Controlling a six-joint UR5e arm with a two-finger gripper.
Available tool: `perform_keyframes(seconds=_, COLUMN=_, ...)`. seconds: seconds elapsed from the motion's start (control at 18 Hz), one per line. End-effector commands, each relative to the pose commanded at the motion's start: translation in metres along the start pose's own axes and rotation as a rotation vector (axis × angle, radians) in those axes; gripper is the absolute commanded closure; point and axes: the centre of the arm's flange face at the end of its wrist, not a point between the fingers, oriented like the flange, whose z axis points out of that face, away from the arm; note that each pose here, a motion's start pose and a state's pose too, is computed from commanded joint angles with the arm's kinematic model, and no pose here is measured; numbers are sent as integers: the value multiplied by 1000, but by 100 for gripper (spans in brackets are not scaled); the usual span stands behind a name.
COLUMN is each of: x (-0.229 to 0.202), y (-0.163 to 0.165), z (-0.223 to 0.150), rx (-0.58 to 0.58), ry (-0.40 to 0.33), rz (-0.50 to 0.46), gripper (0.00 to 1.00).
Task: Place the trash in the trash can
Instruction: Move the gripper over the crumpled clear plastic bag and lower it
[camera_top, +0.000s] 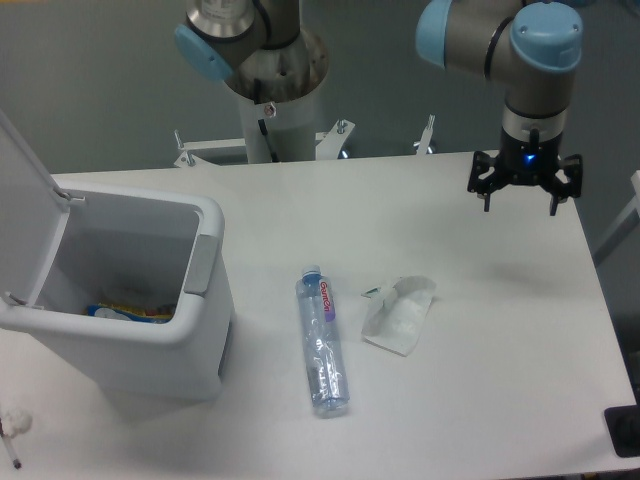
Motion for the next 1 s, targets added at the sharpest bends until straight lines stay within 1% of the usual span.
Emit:
perform_keyframes(seconds=0.33, x=6, y=2, z=10, rx=-2, ry=25, rz=-4, gripper=0)
perform_keyframes(seconds=0.44, x=12, y=0, z=20, rx=9, ry=53, rz=-4, gripper=0)
perform_keyframes(seconds=0.56, x=27, y=-3, z=34, rx=7, ry=84, rz=8, gripper=0)
perform_keyframes(seconds=0.67, x=45, y=-13, z=41, rx=12, ry=92, rz=37, gripper=0)
perform_keyframes(seconds=0.89, x=86, y=-49, z=68, rx=-9, ry=149, rz=121, gripper=0)
perform_keyframes(seconds=1.0, x=107, y=-66, z=75, rx=-14, ry=168, rz=124, gripper=0)
